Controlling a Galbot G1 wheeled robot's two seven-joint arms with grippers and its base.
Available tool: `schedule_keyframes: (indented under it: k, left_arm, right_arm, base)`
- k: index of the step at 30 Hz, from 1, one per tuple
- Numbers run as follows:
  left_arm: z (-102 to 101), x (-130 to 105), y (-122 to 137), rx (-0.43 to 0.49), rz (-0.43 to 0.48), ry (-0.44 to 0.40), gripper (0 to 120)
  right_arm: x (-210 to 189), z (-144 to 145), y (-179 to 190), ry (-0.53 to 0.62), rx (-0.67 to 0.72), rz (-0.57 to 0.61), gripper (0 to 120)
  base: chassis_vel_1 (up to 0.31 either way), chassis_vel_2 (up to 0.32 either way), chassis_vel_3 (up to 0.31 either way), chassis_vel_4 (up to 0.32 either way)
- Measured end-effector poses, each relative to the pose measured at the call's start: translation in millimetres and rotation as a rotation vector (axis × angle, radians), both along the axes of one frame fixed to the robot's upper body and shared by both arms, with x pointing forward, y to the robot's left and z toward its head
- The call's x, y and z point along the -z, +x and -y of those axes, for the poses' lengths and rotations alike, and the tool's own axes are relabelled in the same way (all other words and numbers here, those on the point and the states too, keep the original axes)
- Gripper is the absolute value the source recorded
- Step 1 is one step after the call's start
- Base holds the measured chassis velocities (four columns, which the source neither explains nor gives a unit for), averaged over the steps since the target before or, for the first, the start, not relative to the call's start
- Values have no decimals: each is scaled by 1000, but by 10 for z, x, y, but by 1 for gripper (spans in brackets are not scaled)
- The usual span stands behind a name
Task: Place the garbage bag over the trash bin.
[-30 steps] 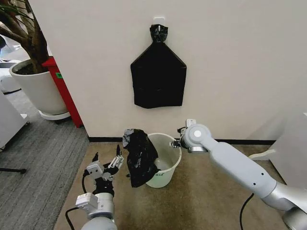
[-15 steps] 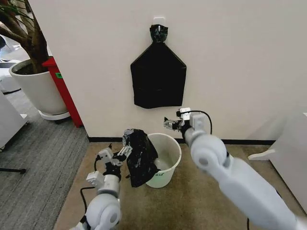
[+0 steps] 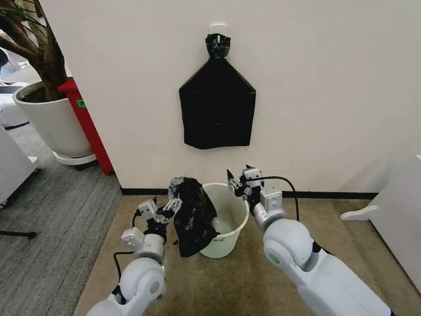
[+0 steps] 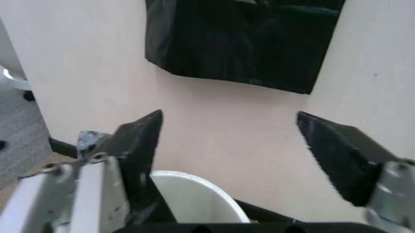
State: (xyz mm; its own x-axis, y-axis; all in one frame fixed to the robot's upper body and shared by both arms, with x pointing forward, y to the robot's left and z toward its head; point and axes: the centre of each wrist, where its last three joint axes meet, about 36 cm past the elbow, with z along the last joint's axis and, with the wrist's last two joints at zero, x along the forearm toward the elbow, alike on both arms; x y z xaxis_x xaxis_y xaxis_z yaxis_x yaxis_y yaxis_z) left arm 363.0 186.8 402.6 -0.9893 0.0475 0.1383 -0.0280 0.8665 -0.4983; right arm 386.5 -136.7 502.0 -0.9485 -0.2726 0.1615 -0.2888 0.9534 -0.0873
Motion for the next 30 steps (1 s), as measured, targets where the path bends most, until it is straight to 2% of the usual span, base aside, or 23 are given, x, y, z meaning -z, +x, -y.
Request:
schedule_keyframes:
  k: [6,11,15,18,20,24,30]
  left_arm:
    - [134,11,111,26,-84,-24,93]
    - [163,-30,-4,42,-139,0,90]
    - [140,-36,-88,32,-169,34,81]
    - [94,-110,-172,20,-214,80,67]
    - [68,-147,-181,15,-228,100,63]
    - [56,-155,-135,7,-255,118,62]
    - [122,-119,75,28,-279,99,61]
  right_arm:
    - [5,-28,-38,13,-15,-9,99]
    - [35,-3,-15,13,-4,-10,100]
    - [49,-2,-11,12,-1,-11,100]
    - [69,-1,-6,5,-2,-9,100]
    - [75,-10,-10,6,-4,-8,100]
    - [86,-44,-30,8,-11,-6,100]
    - [112,-45,-79,-6,-27,14,100]
  base:
    - [0,0,0,0]
    - [0,0,0,0]
    - [0,0,0,0]
    - [0,0,0,0]
    - [0,0,0,0]
    - [0,0,0,0]
    - [0,0,0,0]
